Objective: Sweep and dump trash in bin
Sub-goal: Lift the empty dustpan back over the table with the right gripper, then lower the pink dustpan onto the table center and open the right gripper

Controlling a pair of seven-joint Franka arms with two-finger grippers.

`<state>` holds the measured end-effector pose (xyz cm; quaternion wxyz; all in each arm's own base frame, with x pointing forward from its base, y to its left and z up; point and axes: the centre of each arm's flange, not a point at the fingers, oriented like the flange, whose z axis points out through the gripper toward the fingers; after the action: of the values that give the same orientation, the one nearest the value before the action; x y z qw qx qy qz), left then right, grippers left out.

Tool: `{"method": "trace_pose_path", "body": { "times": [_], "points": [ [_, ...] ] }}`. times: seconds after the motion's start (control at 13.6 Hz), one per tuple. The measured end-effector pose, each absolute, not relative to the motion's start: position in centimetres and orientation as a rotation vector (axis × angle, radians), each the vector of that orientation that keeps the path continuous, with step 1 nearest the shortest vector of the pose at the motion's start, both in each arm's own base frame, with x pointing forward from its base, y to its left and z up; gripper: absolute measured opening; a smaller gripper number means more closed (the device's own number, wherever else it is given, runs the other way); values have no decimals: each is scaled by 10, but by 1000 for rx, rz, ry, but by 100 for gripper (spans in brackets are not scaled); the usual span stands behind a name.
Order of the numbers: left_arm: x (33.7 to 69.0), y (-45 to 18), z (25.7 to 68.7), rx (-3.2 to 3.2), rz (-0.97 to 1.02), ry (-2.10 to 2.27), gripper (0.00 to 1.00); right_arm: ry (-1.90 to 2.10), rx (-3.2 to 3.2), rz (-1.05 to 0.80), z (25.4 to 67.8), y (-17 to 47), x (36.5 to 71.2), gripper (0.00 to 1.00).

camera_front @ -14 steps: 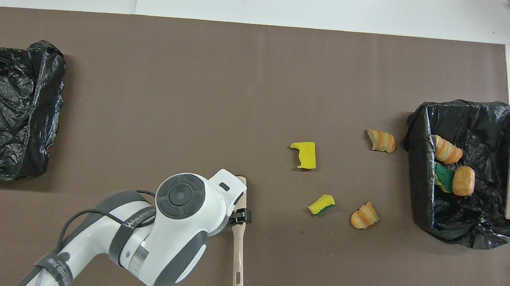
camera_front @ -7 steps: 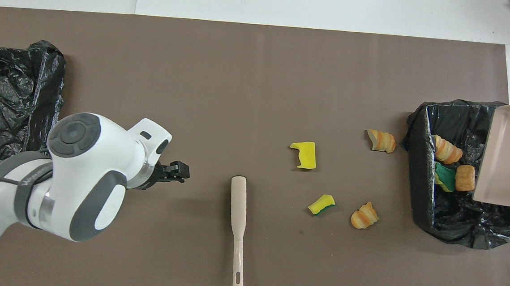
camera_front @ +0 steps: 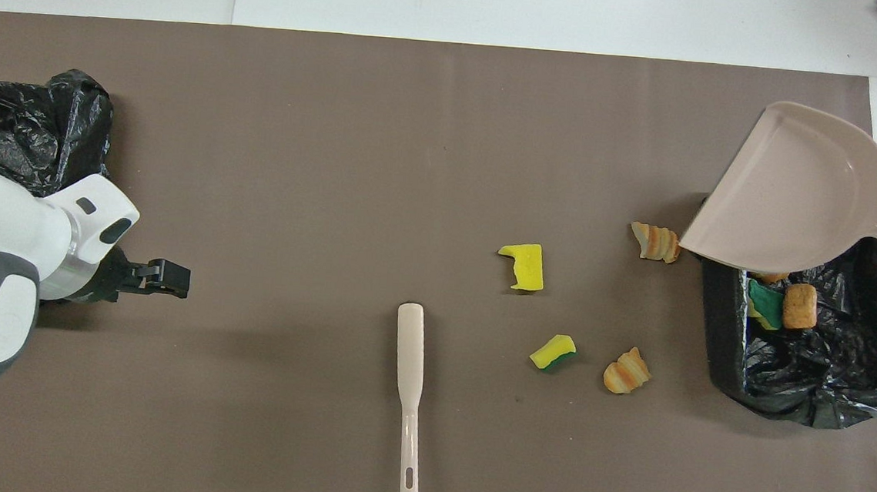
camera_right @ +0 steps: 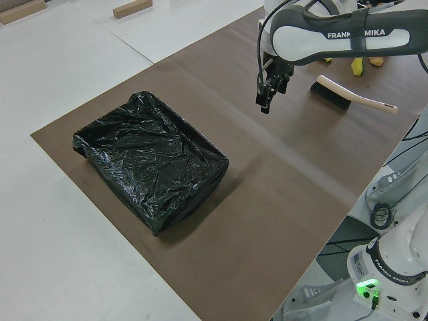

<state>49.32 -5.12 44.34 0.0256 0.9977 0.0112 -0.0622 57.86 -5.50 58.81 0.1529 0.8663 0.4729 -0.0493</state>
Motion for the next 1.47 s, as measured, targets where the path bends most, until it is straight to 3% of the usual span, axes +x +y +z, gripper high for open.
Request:
{"method": "trace_pose_path", "body": {
  "times": [0.37, 0.81, 1.1, 1.47],
  "points": [
    [512, -17, 519, 3086, -109, -28, 100, 1093, 2680, 80, 534, 45, 619, 31],
    [515, -17, 603, 3117, -54, -52, 100, 705, 2895, 181, 481, 181, 619, 31],
    [513, -17, 627, 3119, -35, -54, 100, 473, 2989, 197, 438, 263, 606, 31],
    [512, -17, 626, 3119, -57, -55, 100, 215, 3077, 220, 411, 350, 598, 31]
  ]
}}
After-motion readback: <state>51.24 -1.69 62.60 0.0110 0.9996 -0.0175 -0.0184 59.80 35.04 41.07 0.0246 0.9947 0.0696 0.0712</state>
